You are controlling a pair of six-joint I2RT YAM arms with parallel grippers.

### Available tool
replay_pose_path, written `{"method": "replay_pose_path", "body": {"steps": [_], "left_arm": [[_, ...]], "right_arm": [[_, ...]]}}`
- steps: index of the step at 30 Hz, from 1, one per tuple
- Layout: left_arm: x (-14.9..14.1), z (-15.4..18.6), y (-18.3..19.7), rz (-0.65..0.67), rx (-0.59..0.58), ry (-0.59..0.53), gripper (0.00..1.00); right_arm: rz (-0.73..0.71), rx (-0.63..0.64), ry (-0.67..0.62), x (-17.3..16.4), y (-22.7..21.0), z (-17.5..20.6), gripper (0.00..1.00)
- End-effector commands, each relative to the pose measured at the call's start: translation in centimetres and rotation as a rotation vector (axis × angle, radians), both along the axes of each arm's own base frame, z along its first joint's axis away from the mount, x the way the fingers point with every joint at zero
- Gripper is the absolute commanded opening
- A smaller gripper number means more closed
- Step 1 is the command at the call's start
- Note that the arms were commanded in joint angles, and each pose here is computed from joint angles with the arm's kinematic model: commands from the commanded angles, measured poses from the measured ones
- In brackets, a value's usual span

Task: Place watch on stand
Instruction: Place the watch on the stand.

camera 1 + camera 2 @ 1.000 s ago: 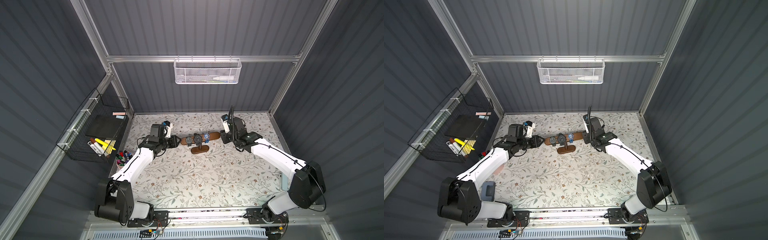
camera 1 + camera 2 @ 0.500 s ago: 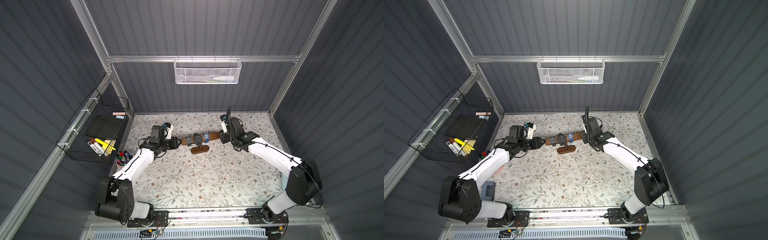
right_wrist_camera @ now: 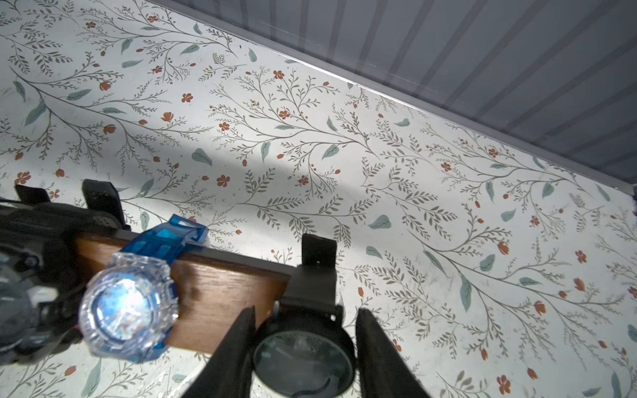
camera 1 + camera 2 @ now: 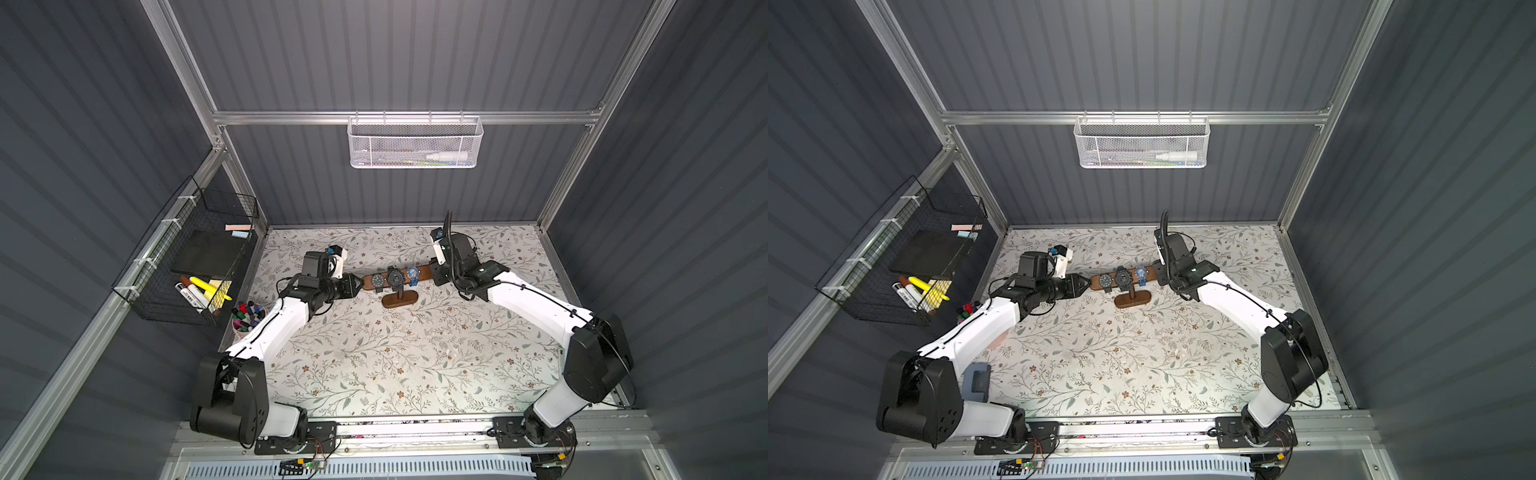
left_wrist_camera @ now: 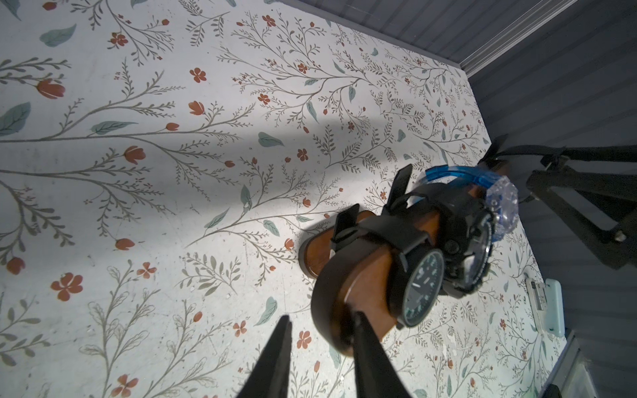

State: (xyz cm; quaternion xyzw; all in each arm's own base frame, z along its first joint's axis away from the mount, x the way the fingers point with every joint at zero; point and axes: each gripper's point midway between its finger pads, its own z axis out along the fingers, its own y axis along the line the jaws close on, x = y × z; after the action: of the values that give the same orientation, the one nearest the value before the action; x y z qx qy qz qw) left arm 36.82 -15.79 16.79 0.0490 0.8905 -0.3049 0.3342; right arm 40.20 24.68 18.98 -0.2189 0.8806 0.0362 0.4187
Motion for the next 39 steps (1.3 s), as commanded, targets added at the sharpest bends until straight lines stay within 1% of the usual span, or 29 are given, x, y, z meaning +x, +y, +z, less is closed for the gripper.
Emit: {"method": "replay_pose_path", "body": {"steps": [1,9,20,26,29,31,33,39], "left_arm": [[-0.2,-1.1,0.0,-0.005,0.001,0.024,0.31],[-0.2,-1.2,0.0,-0.005,0.001,0.025,0.3],[-0.3,-1.2,0.1,-0.003,0.002,0.026,0.31],[-0.3,-1.2,0.0,-0.004,0.003,0.024,0.3],[-0.4,-1.2,0.0,-0.004,0.003,0.024,0.3],[-0.4,-1.2,0.1,-0.003,0.003,0.024,0.31],[-0.4,-1.2,0.1,-0.004,0.004,0.024,0.3],[-0.4,-1.1,0.0,-0.005,0.004,0.024,0.3]], "right_arm": [[0.004,0.009,0.006,-0.2,0.9,0.3,0.29],[0.0,0.03,0.043,-0.8,1.7,-0.6,0.29],[0.02,0.036,0.05,-1.2,3.2,-0.8,0.28],[0.006,0.032,0.055,-1.3,3.1,-1.1,0.29],[0.001,0.03,0.056,-1.3,3.0,-1.1,0.34],[-0.003,0.027,0.055,-1.3,2.9,-1.1,0.41],[-0.005,0.025,0.052,-1.4,2.8,-1.0,0.47],[-0.007,0.02,0.046,-1.5,2.6,-0.9,0.5]]}}
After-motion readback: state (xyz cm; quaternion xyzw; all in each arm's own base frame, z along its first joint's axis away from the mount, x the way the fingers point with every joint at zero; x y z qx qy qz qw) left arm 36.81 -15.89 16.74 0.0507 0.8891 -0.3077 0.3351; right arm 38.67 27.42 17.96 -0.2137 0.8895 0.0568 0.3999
